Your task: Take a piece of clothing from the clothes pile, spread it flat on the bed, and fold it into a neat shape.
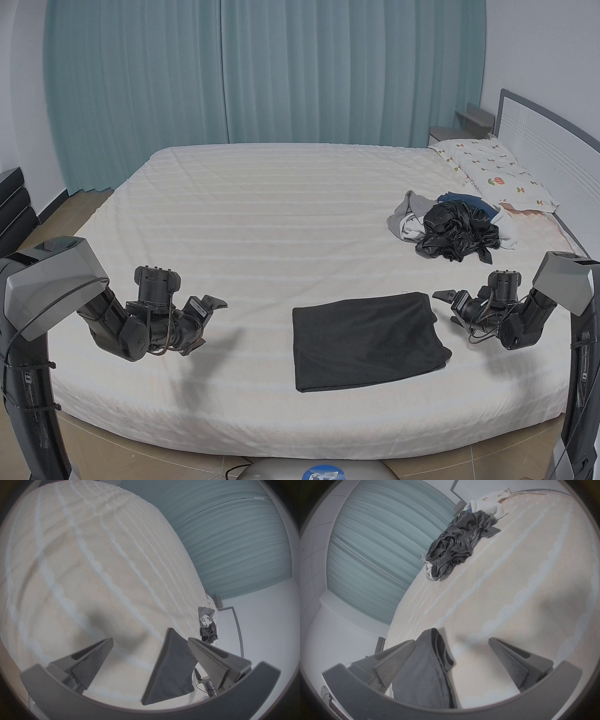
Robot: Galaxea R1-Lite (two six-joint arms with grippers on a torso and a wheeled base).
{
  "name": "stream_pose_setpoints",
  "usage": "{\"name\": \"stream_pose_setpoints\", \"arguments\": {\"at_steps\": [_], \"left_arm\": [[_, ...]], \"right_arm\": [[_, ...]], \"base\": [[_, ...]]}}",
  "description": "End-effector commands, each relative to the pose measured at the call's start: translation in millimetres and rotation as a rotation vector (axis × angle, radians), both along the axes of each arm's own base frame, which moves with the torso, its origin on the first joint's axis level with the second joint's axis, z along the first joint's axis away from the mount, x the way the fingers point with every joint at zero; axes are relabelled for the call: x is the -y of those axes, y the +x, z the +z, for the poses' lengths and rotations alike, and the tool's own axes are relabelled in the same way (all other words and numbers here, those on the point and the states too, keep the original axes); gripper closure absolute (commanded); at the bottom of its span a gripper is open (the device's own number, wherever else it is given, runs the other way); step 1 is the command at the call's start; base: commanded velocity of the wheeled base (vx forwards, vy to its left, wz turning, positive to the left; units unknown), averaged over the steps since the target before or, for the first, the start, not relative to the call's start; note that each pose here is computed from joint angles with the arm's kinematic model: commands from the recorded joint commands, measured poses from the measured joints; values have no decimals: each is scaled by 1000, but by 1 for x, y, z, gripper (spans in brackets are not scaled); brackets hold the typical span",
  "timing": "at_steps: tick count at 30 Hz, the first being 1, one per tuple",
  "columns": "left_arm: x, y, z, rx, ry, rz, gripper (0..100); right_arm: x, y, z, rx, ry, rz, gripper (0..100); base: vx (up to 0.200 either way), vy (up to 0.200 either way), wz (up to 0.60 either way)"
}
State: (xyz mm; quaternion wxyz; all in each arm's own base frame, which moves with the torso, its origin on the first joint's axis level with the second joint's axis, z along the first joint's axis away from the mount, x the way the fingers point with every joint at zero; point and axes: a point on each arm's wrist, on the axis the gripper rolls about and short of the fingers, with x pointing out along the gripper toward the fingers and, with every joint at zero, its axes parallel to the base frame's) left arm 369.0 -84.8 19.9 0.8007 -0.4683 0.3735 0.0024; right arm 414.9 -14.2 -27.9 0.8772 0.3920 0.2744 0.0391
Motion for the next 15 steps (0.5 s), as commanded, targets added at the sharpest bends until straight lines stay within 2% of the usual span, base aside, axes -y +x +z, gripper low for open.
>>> {"name": "stream_pose_setpoints", "arguments": {"at_steps": [1,5,10,15], "left_arm": [[13,-2,2,9,-3,-35,0],[21,-3,2,11,-1,-54,0],[24,-4,1,21,22,-73,0],[23,-6,-7,57,139,-192,0]], "right_arm": [[-1,-1,-3,-9,0,1,0],[-1,-2,-4,-12,1,4,0],[-4,-5,-5,-21,2,10,0],[-7,-7,-6,-20,2,19,0]], "base": [[0,-200,0],[0,-200,0],[0,0,0],[0,0,0]]}}
